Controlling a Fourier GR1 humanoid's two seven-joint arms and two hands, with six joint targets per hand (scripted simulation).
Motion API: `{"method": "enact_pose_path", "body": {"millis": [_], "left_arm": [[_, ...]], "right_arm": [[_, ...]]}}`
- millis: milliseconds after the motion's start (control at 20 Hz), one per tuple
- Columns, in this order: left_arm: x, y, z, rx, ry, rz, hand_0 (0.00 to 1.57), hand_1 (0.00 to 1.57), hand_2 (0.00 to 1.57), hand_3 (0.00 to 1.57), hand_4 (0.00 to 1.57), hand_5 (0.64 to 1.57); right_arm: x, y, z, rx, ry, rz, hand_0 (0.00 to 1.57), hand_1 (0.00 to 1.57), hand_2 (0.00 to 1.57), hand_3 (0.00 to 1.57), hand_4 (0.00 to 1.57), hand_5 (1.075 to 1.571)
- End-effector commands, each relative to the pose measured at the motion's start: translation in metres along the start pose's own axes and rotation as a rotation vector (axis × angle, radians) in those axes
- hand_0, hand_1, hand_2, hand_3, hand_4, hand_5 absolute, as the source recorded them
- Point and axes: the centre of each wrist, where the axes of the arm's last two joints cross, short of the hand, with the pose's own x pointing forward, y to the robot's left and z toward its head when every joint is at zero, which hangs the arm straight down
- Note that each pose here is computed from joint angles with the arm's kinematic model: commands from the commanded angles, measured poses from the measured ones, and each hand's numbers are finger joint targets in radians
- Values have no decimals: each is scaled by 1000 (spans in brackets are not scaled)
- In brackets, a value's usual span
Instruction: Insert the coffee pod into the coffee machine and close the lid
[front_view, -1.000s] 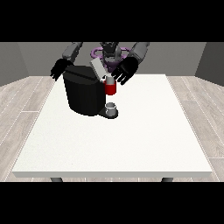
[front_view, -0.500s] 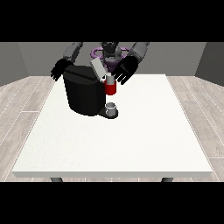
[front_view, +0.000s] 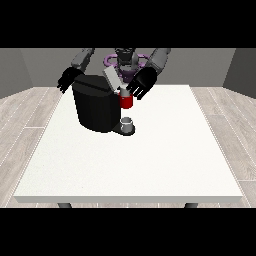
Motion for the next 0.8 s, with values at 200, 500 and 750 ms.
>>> {"method": "enact_pose_path", "body": {"millis": [200, 500, 750], "left_arm": [[12, 12, -4, -6, -10, -45, 1085, 1085, 1132, 956, 403, 1571], [18, -19, -4, -1, -37, -56, 1073, 1073, 1125, 967, 364, 1571], [0, 12, 2, -73, -43, -131, 567, 567, 810, 640, 235, 1571]], "right_arm": [[-1, 4, -5, -5, -1, -1, 0, 0, 0, 0, 438, 1571], [-19, -16, -2, -45, -1, -6, 0, 0, 0, 0, 415, 1571], [-12, -2, 2, -27, -6, -5, 0, 0, 0, 0, 411, 1571]]}}
